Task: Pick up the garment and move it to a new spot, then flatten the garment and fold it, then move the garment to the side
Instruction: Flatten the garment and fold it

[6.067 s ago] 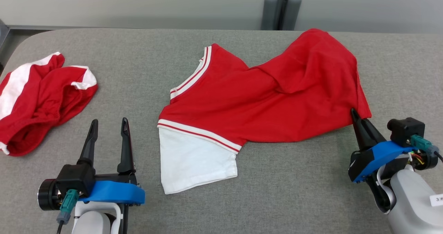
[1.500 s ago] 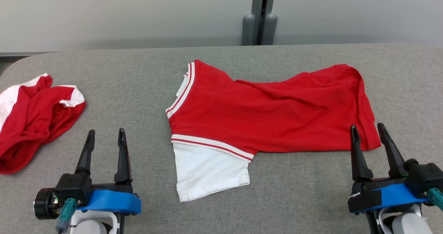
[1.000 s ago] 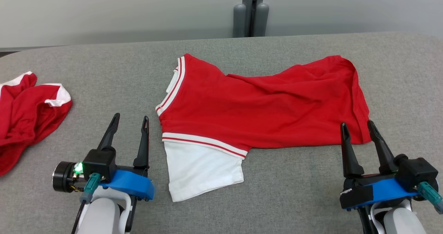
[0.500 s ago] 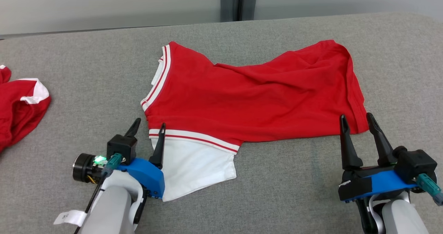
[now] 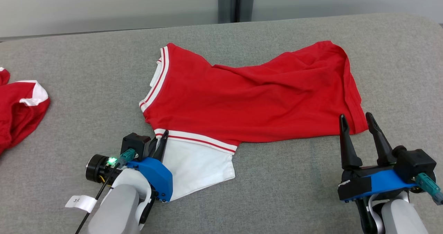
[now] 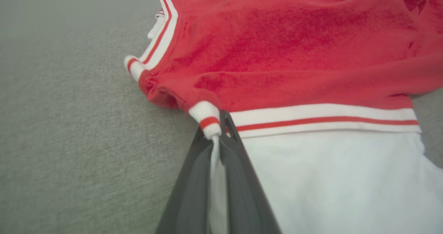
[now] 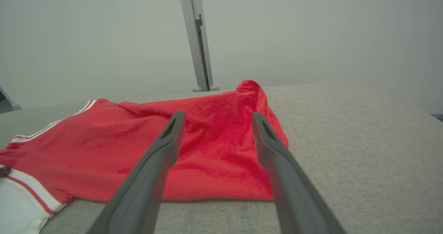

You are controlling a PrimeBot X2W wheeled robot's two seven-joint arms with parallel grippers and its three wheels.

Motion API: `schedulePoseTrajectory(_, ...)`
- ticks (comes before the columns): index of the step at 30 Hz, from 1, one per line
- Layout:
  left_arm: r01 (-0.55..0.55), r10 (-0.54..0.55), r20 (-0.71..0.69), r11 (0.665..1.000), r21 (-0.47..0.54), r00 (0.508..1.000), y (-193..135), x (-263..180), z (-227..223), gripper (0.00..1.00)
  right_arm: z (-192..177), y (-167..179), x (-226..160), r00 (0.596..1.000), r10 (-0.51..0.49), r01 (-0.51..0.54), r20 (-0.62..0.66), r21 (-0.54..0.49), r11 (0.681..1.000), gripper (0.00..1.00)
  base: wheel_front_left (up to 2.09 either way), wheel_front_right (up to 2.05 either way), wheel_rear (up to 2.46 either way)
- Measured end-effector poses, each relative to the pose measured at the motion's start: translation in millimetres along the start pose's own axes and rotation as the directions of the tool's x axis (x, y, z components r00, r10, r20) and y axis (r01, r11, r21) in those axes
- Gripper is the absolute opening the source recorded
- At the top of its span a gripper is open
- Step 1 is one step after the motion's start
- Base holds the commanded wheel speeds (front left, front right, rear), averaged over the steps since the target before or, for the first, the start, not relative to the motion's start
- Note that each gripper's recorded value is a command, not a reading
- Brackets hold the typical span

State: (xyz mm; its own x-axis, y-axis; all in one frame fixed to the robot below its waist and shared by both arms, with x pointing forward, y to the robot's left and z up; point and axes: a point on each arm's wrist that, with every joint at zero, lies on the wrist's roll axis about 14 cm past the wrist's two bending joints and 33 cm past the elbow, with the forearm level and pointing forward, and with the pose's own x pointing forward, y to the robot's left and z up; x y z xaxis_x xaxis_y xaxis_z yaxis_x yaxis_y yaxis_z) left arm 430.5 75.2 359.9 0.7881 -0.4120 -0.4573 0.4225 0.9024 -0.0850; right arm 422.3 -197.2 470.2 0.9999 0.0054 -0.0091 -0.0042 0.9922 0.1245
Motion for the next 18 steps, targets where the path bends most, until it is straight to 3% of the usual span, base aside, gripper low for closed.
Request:
schedulePoseTrajectory(7, -0.060, 0.062, 0.080, 0.998, -0.034, 0.995, 16, -25, 12, 0.00, 2, 11, -3, 1.000, 0.025, -0.025, 0.004, 0.013, 1.000, 1.00, 0.00, 0.00, 0.00)
schedulePoseTrajectory(18, -0.250, 0.255, 0.074, 0.966, -0.070, 0.964, 70, -83, -5, 0.00, -2, 24, -3, 0.998, 0.058, -0.058, -0.009, 0.029, 0.998, 1.00, 0.00, 0.00, 0.00)
